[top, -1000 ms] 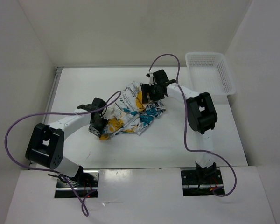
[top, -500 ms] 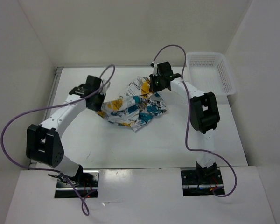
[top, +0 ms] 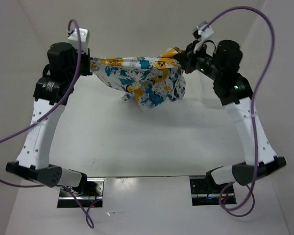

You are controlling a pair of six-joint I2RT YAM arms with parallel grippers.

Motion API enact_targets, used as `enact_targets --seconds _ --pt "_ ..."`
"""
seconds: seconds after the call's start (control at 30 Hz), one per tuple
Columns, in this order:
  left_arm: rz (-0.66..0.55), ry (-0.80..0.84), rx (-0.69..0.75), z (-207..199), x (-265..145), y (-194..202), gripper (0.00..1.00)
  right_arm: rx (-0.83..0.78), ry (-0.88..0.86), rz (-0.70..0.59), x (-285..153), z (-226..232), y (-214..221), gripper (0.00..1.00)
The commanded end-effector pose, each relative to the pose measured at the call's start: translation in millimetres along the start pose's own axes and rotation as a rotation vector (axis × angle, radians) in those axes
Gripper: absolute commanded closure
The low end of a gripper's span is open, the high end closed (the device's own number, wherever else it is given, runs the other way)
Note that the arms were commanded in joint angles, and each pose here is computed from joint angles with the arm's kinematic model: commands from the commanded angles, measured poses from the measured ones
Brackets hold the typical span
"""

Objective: Fold and stack the shorts
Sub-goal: Flatten the shorts out

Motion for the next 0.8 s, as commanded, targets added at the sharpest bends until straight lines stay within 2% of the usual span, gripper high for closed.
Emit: enact_targets --seconds 0.0,0.03,0.17,0.27,0.37,0.53,0.57,0.63,0.67,0.73,0.77 --pt "-0.229 -0.223 -0.057 45.9 -74.7 -54.8 1.00 -0.080 0.070 -0.005 -52.0 -4.7 -12.4 1.00" --pt "-0.303 -0.219 -0.075 47.7 -94.0 -69.3 1.00 -0.065 0.036 -0.039 -61.4 4.0 -21.8 1.00" --pt "-0.441 -0.241 -0.116 54.8 -134.7 -103.5 1.00 -0.060 -0.043 -0.154 -100.8 20.8 -56.4 1.00" --pt "-0.472 -0.249 -0.127 56.7 -142.2 -110.8 1.00 -0.037 -0.091 -0.165 -105.0 28.8 -61.7 1.00" --pt "-0.441 -0.251 -0.118 55.6 -130.3 -102.2 1.00 0.004 -0.097 -0.148 -88.1 24.1 -51.0 1.00" --pt "-0.322 -0.314 -0.095 55.2 -69.4 -81.0 1.00 0.156 -0.192 -0.073 -41.9 22.0 -17.6 1.00" --pt "-0.266 -0.326 -0.079 52.8 -38.2 -70.6 1.00 0.196 -0.195 -0.054 -33.7 20.9 -9.5 1.00" --pt "-0.214 -0.366 -0.070 65.0 -5.5 -60.4 1.00 0.251 -0.178 0.012 -6.8 9.4 19.9 1.00" --pt "-0.173 -0.348 -0.059 65.5 27.2 -54.6 1.00 0.293 -0.164 0.031 2.3 1.6 29.5 1.00" --pt "-0.152 -0.342 -0.058 74.1 57.5 -56.8 1.00 0.372 -0.135 0.072 29.9 -16.6 48.8 1.00" --pt "-0.043 -0.328 -0.039 75.5 100.7 -31.1 1.00 0.405 -0.115 0.080 38.7 -25.2 54.8 1.00"
Point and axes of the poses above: each gripper's point midway between its finger pads, its own x axis out along the fingers, its own z axis along the line the jaws close on, y = z × x, the point moved 5 cm from there along -x, back along the fingers, and after that the axes turned 7 degrees about -x, right-handed, at the moved point
